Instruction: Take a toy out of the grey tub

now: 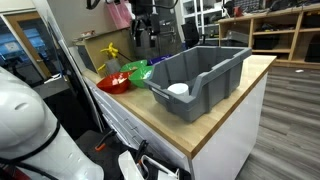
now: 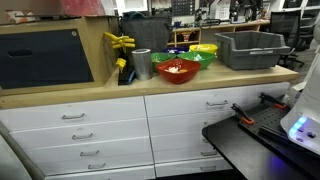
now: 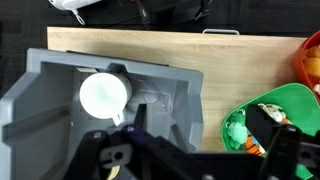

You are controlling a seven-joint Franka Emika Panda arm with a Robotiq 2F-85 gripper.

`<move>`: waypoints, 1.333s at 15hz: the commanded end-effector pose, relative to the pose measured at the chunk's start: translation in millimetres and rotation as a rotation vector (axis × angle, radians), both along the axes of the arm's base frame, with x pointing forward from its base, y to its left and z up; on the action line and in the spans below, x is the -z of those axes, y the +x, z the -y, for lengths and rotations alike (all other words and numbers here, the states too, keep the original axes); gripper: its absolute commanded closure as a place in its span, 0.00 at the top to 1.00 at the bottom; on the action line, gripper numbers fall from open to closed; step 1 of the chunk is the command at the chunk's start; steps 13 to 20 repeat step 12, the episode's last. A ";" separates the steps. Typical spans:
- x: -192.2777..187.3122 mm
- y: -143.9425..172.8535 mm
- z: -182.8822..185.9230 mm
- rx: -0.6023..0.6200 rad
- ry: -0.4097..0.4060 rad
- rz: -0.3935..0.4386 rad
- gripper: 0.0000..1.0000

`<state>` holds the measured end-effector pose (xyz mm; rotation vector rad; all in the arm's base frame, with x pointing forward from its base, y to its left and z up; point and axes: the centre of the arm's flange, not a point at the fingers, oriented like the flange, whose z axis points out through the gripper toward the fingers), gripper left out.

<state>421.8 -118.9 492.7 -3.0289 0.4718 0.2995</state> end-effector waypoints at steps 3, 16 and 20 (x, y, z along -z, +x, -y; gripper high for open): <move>-1.9 -16.2 -1.4 0.017 -0.014 -0.009 1.00; 3.0 -6.8 3.0 0.007 0.000 0.000 1.00; 3.0 -6.8 3.0 0.007 0.000 0.000 1.00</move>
